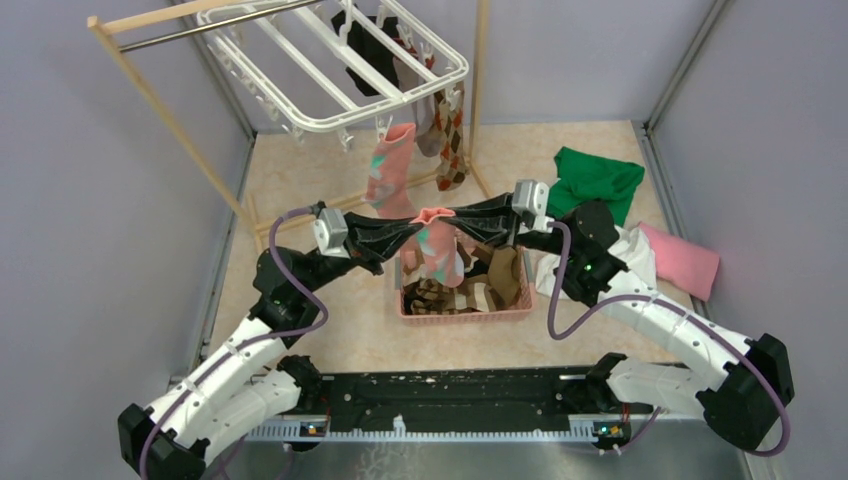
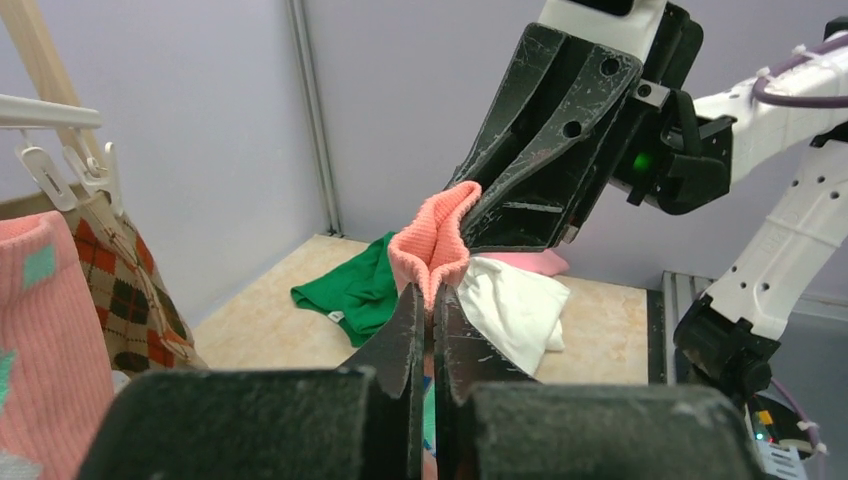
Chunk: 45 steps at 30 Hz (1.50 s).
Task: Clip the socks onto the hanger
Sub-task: Open the clamp at the hanger.
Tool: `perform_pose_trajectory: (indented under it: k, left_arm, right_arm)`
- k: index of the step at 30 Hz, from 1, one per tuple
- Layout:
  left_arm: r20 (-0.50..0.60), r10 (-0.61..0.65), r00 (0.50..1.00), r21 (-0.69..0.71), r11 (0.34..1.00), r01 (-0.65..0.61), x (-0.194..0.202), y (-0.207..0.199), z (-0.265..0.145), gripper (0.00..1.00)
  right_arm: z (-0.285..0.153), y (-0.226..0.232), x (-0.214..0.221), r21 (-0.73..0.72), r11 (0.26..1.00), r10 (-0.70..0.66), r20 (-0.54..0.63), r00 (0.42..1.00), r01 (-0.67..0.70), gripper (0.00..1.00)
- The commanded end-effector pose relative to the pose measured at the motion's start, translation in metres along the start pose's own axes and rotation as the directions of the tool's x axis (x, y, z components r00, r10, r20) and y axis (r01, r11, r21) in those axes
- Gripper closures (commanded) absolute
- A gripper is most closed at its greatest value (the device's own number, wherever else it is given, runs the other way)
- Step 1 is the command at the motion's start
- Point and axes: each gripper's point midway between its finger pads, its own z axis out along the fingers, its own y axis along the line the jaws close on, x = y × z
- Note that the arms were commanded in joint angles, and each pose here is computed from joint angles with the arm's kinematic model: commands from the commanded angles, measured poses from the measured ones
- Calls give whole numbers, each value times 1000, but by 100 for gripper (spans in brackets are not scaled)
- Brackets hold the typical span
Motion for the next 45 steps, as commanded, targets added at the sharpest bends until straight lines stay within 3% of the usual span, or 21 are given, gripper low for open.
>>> perform_pose_trajectory:
  k: [1,4,7,17,21,28,33,35,36,38,40,41,44,45]
  left_arm:
    - [0,111,994,39,993,-111,-15,-5,1,100]
    - [-84,186,979,70,981,-181,-9,-7,-5,100]
    - [-156,252,955,114,965,-236,-10,-9,-8,100]
    - [-197,289,937,153,953,-262,-15,-11,-8,100]
    - [-185,283,941,148,955,-258,-16,-11,-7,100]
    - [-150,267,952,127,960,-249,-20,-12,-7,100]
    - [-127,223,966,79,973,-215,-22,-8,-7,100]
    - [-117,179,977,32,984,-176,-22,-4,-8,99]
    - [-115,153,981,4,988,-154,-22,-1,-9,97]
    - [-101,73,992,-98,992,-83,-24,9,-14,76]
    - [-56,-13,998,-239,971,-1,-31,24,-23,63]
    - [-30,-33,999,-281,960,24,-36,28,-29,49]
    - [16,-70,997,-364,929,71,-42,32,-47,25]
    - [25,-80,996,-390,917,84,-43,33,-53,12]
  right_arm:
    - [2,17,-11,-94,995,-31,24,999,33,80]
    - [-1,25,-2,-143,989,-31,-18,999,28,57]
    - [-3,31,3,-184,982,-44,-44,998,35,44]
    - [6,33,-8,-229,973,-29,-4,1000,28,44]
    - [7,34,-13,-234,972,-13,15,1000,17,49]
    - [7,35,-12,-237,971,17,16,1000,-12,73]
    - [8,29,-8,-205,979,19,-9,1000,-21,99]
    - [10,24,-8,-177,983,46,-21,999,-49,100]
    - [11,23,-10,-171,984,52,-20,998,-55,100]
    - [11,22,-9,-159,984,71,-28,997,-75,100]
    - [10,21,-4,-148,984,89,-53,995,-96,100]
    - [10,20,1,-140,985,94,-73,993,-103,100]
    - [8,17,12,-118,987,94,-111,989,-107,100]
    - [8,16,15,-113,988,94,-119,988,-107,100]
